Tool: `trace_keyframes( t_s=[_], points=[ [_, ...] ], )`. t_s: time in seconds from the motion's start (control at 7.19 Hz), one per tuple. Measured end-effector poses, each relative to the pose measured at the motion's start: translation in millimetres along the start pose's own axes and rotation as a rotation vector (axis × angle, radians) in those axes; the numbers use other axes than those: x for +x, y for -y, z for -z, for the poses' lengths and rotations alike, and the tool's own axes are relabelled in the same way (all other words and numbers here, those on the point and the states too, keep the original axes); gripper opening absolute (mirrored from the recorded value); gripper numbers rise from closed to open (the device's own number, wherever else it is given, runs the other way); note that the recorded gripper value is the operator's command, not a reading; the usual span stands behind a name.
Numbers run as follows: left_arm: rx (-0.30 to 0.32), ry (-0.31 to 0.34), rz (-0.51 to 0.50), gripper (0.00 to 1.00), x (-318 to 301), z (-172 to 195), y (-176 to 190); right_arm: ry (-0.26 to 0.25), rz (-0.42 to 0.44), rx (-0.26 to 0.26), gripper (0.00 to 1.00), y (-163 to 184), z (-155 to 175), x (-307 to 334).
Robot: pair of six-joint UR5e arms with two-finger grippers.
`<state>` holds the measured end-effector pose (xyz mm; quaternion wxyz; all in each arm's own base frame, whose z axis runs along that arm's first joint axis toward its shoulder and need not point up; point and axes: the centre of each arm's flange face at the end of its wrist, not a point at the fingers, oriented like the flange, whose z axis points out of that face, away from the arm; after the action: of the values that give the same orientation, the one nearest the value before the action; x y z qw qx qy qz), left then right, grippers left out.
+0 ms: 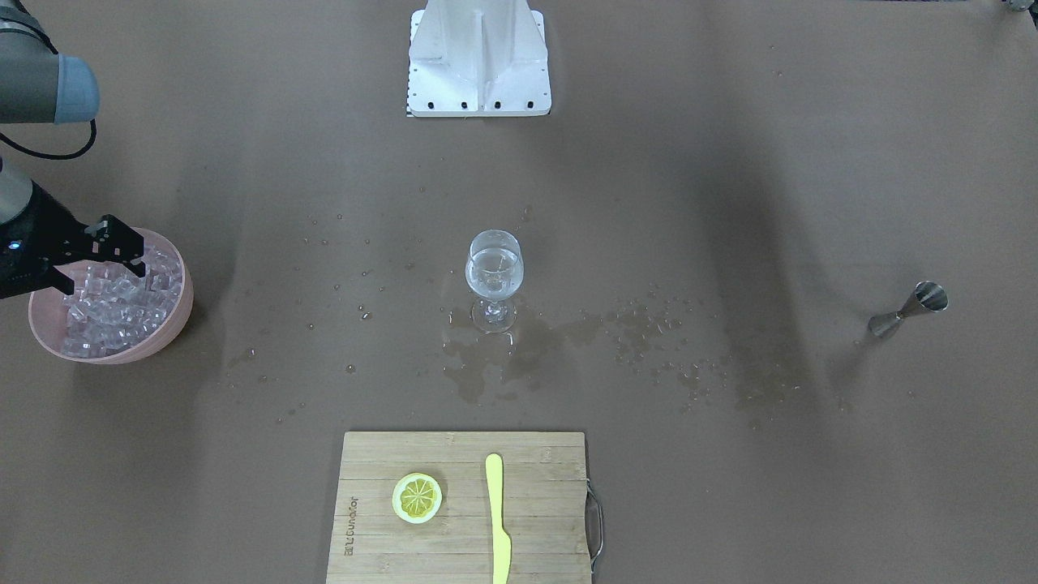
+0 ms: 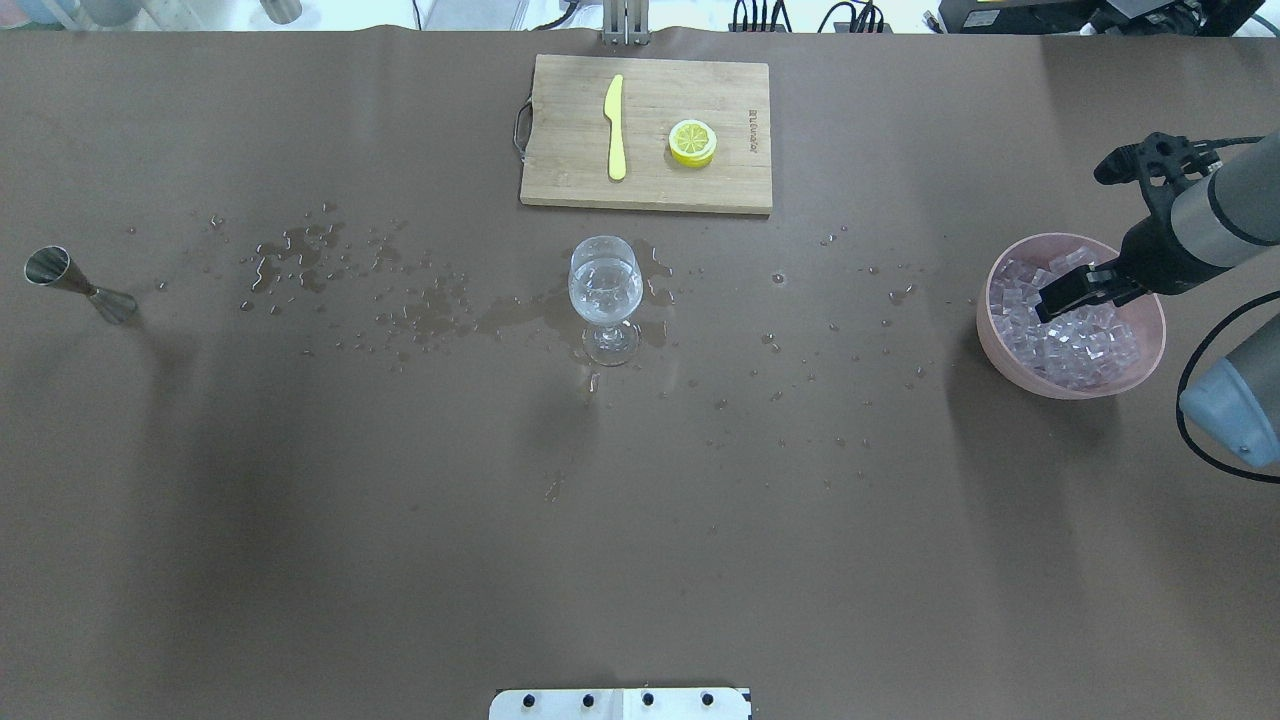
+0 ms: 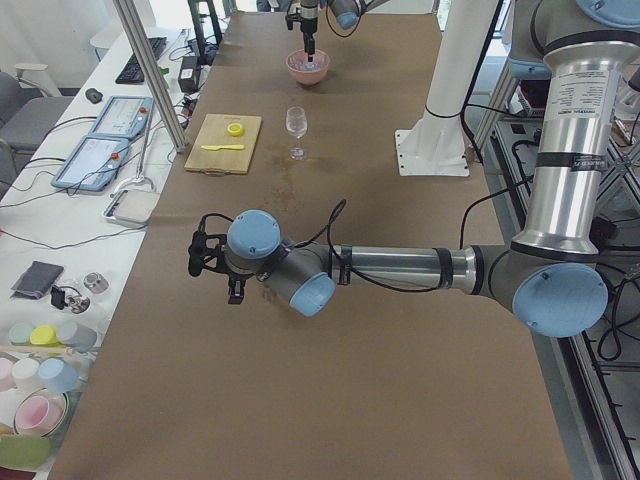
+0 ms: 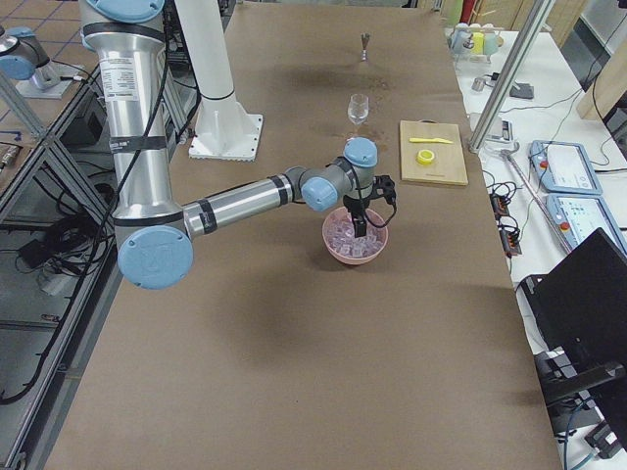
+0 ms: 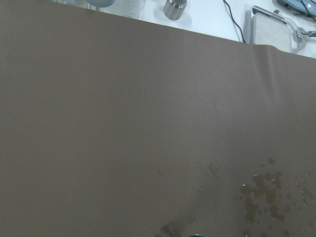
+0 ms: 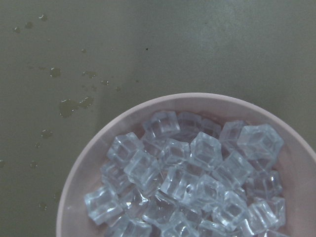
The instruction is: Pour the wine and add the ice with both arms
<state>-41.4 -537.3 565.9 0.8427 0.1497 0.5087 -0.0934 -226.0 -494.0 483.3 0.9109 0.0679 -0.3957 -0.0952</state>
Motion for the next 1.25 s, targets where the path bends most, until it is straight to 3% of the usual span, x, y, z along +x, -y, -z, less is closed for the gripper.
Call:
trace_keyframes(
  t_s=[0.28,0.42,0.7,0.84,0.97,1.25],
  points=[
    [-0.002,0.002,0.004,0.98,-3,0,-3,-0.007,-0.003,-0.017,0.75,2,-11,0],
    [-0.003,0.003,0.004,0.99,-3,-1,-3,-0.009,-0.005,-0.022,0.75,2,-15,1],
    [-0.002,0.003,0.003,0.98,-3,-1,-3,-0.014,-0.011,-0.034,0.65,2,-21,5],
    [-0.001,0.003,0.002,0.98,-2,0,-3,-0.016,-0.015,-0.039,0.49,1,-24,6],
    [-0.001,0.002,0.001,0.98,-2,0,-2,-0.016,-0.016,-0.042,0.03,1,-25,7],
    [0.0,0.0,-0.002,0.98,0,1,-2,-0.014,-0.028,-0.043,0.0,2,-25,7]
  ],
)
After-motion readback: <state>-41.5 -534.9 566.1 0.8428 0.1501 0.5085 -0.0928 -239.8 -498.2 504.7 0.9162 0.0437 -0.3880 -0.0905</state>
